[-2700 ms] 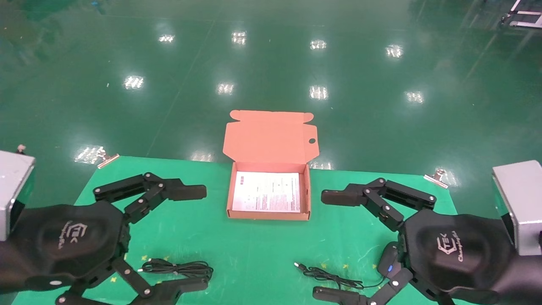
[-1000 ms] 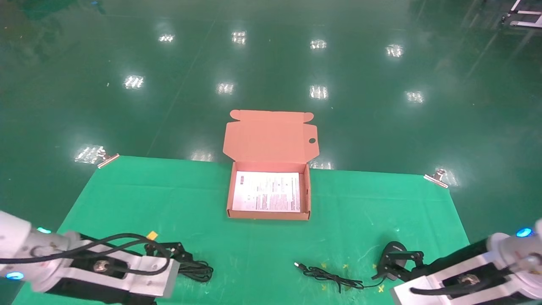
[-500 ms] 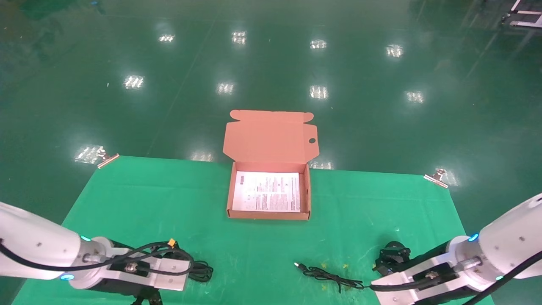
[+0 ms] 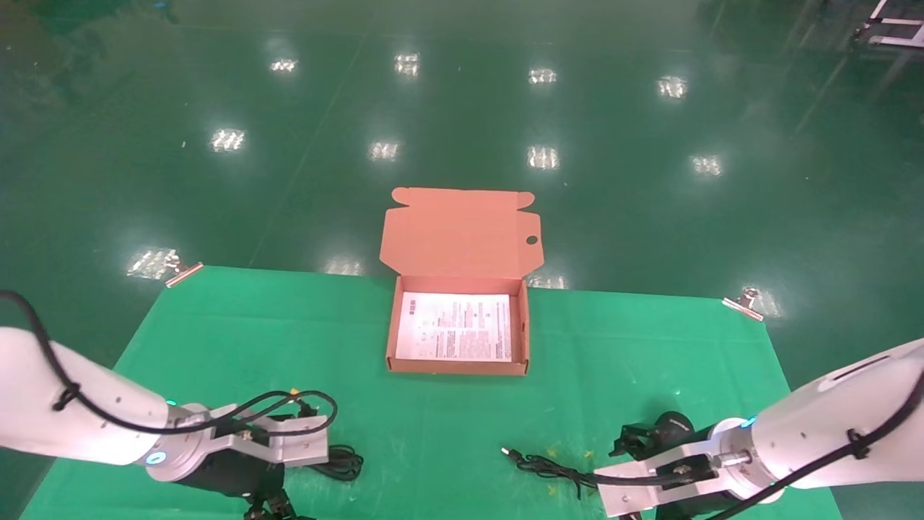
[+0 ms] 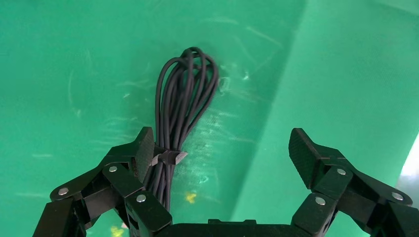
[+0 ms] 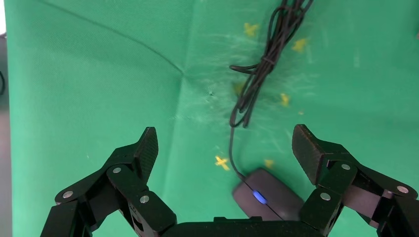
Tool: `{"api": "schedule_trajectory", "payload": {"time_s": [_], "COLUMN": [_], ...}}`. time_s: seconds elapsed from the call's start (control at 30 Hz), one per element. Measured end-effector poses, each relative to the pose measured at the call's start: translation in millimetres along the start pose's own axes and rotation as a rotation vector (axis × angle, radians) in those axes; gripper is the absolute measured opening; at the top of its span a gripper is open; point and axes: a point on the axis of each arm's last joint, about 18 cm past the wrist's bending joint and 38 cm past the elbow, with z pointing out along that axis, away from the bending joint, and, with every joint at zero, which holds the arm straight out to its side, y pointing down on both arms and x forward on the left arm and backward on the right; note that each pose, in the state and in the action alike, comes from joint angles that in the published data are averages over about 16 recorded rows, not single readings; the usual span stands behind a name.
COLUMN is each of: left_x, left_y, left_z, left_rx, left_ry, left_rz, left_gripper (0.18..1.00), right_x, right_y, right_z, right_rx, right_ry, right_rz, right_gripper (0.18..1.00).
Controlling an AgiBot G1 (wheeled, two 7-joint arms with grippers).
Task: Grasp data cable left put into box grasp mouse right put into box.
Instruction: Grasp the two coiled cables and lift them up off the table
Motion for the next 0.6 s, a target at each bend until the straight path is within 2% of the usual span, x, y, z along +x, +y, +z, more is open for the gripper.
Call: {"api": "schedule_trajectory", "payload": {"time_s": [0.27,0.6], "left_x": [-13.0,-28.0], "left_y": [11.7,22.7], "left_z": [14.0,21.4], "left_rx": [-0.016,-0.049], "left_ry": [-0.005,-0.049], "left_rz": [-0.058,-0.015], "left_gripper": [1.001,1.001], "right_x": [11.9,22.9], "right_y": [-0.7,-3.9], "right_z": [21.1,41.5], "right_rx": [0.007,0.013], "right_ry": [0.003,-0.003], "right_rz": [0.017,0.012], "right_gripper": [1.000,1.000]}}
